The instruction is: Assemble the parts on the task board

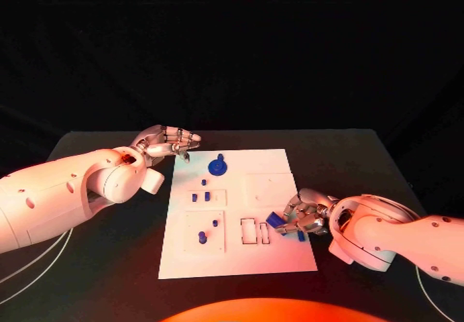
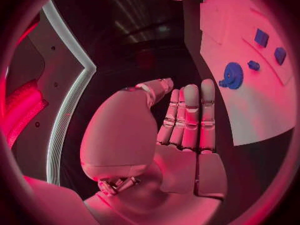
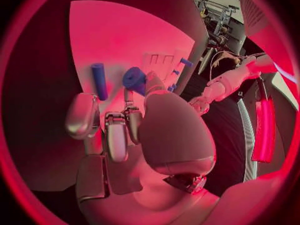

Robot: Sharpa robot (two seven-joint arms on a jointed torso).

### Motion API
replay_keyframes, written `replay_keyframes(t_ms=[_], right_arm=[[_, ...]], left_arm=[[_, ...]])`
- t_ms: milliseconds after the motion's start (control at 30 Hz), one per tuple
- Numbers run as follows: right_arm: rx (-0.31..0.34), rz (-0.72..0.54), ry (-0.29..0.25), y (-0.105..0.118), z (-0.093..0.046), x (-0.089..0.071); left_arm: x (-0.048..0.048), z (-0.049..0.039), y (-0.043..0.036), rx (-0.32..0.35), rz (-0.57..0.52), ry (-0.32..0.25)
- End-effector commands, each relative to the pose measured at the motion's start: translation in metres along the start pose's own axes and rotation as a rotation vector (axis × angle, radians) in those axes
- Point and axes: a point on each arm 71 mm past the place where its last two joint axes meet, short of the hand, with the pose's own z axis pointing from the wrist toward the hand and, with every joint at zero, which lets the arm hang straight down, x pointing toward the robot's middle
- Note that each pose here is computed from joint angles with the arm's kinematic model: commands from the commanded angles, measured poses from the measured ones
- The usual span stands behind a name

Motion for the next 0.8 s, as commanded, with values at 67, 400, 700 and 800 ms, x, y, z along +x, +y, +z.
replay_keyframes(t_ms=[67, 400, 700, 800], right_arm=[[-0.008, 0.073, -0.018, 0.006, -0.003, -0.004], [-0.03, 0.11, 0.037, 0.018, 0.0, 0.0], [-0.047, 0.117, 0.087, 0.032, 0.008, 0.014], [-0.043, 0.117, 0.106, 0.034, 0.009, 0.018]], left_arm=[[0.0026, 0.0007, -0.0013, 0.007, -0.006, 0.016], [0.0019, 0.0007, -0.0012, 0.007, -0.004, 0.013], [0.0033, 0.0012, -0.0014, 0.008, -0.004, 0.016], [0.0039, 0.0014, -0.0015, 0.008, -0.003, 0.018]])
